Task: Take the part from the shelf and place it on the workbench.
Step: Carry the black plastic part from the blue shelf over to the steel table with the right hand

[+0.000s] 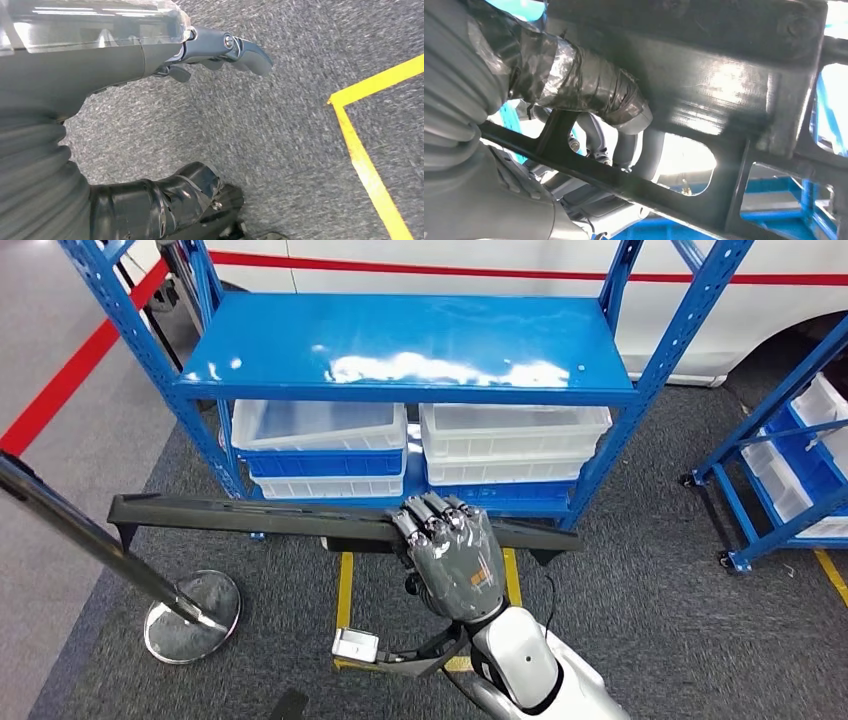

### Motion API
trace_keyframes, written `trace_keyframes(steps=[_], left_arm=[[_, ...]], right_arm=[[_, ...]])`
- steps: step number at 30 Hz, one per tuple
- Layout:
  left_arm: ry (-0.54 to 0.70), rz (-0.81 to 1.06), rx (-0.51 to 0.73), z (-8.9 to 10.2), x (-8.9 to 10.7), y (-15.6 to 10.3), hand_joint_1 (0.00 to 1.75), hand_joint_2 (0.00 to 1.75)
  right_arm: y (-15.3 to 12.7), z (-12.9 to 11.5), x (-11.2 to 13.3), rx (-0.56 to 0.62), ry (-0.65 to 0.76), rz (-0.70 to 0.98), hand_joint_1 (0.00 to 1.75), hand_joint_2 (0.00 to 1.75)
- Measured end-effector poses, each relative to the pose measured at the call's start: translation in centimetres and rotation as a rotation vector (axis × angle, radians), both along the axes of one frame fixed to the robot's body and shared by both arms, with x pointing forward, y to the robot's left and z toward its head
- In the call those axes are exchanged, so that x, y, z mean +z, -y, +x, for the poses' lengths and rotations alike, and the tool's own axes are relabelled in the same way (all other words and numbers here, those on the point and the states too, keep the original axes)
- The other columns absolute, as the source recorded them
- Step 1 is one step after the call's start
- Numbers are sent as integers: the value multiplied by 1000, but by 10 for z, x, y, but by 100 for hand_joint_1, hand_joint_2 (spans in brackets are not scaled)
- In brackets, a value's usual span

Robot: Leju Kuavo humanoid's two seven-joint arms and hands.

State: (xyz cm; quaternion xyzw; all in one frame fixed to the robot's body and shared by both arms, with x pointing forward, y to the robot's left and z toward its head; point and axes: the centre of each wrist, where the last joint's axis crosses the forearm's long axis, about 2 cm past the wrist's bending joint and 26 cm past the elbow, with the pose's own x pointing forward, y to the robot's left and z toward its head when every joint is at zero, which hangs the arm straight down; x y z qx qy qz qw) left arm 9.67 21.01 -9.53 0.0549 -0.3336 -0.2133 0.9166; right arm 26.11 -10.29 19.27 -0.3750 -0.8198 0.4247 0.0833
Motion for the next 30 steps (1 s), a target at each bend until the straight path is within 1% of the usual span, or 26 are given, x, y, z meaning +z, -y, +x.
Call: trace_keyframes(steps=[18, 30], left_arm=[[12, -5, 2, -1, 0, -1, 0, 175], [5, -2, 2, -4, -1, -3, 0, 175]], right_arm=[[0, -2, -1, 15, -28, 38, 175, 175], [1, -6, -6, 11, -52, 54, 175, 175]])
